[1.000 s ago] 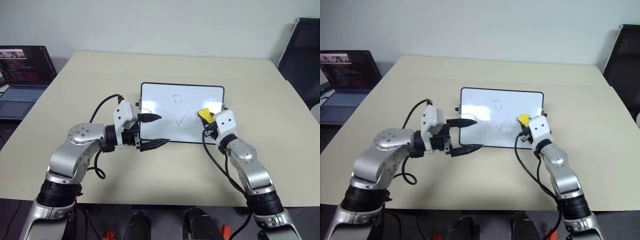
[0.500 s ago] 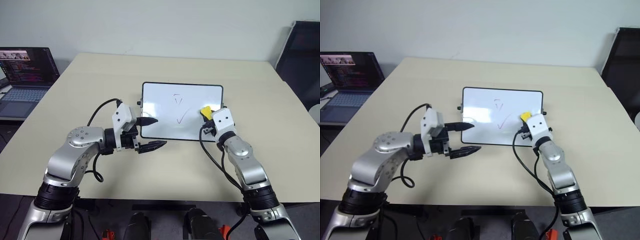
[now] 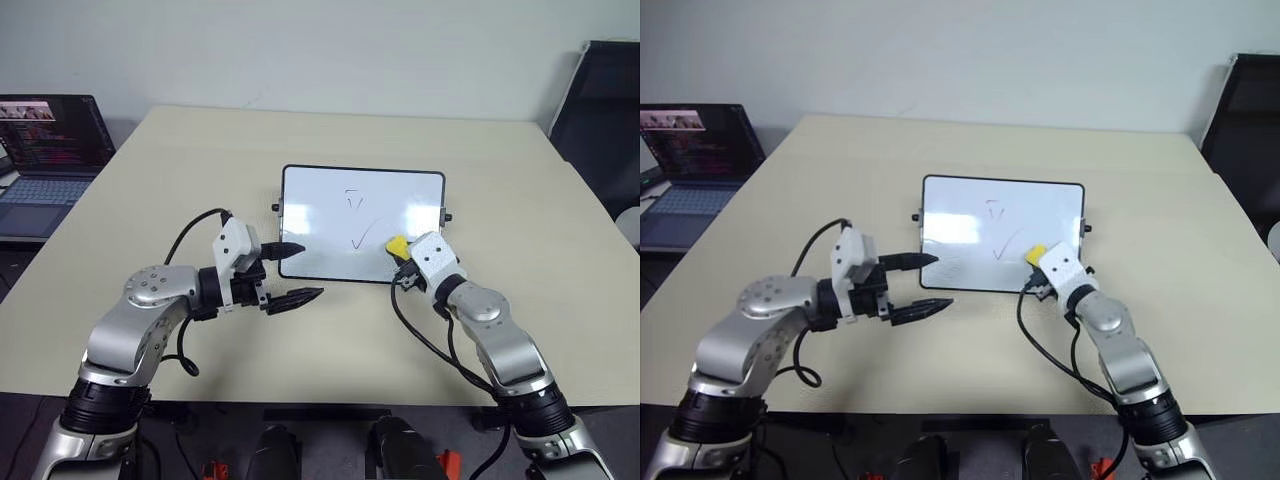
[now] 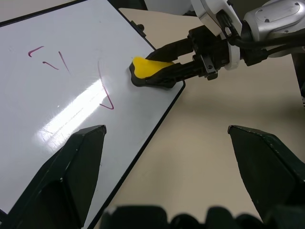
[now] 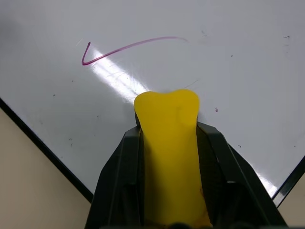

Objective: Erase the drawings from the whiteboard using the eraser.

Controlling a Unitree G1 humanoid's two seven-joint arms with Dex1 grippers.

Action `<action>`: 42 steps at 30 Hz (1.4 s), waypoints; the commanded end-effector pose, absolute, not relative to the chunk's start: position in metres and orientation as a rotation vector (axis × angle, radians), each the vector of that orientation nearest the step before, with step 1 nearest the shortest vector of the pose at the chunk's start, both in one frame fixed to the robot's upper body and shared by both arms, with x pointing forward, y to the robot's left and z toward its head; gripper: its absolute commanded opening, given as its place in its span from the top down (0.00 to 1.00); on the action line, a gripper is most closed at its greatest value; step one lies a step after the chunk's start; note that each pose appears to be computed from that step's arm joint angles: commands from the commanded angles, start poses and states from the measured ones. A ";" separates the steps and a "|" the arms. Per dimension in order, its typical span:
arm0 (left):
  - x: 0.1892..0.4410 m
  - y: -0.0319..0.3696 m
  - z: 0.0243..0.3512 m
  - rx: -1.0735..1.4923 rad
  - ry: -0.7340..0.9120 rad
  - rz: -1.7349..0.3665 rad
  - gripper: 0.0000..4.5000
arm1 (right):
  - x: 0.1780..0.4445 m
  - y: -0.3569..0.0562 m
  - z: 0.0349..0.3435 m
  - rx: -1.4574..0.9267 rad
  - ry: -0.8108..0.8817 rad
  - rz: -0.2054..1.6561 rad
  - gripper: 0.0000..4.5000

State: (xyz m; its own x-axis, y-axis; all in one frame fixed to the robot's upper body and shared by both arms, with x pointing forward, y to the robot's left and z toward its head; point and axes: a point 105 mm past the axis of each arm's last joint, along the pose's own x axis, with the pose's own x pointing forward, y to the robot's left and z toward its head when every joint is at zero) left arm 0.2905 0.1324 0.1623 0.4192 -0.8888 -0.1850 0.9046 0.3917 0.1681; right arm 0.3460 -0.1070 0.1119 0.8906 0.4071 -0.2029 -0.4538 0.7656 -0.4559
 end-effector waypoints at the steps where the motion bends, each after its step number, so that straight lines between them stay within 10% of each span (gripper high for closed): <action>1: 0.293 0.140 0.169 0.263 0.032 -1.106 0.00 | 0.344 -0.116 0.100 -0.517 0.162 0.446 0.74; 13: 0.306 0.175 0.181 0.181 -0.061 -0.819 0.00 | 0.302 -0.138 0.170 -0.218 -0.099 0.486 0.75; 29: 0.299 0.172 0.196 0.154 -0.094 -0.759 0.00 | 0.252 -0.109 0.142 -0.161 -0.094 0.769 0.75; 42: 0.300 0.171 0.184 0.209 -0.039 -0.789 0.00 | 0.315 -0.112 0.168 -0.392 -0.096 0.592 0.75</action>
State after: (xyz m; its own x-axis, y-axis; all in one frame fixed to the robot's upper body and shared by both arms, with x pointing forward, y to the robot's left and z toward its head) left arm 0.3016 0.1693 0.1790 0.7093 -0.7029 -0.0529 0.7003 0.6940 0.1672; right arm 0.3093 -0.1100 0.1665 0.8059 0.5920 -0.0060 -0.5570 0.7547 -0.3466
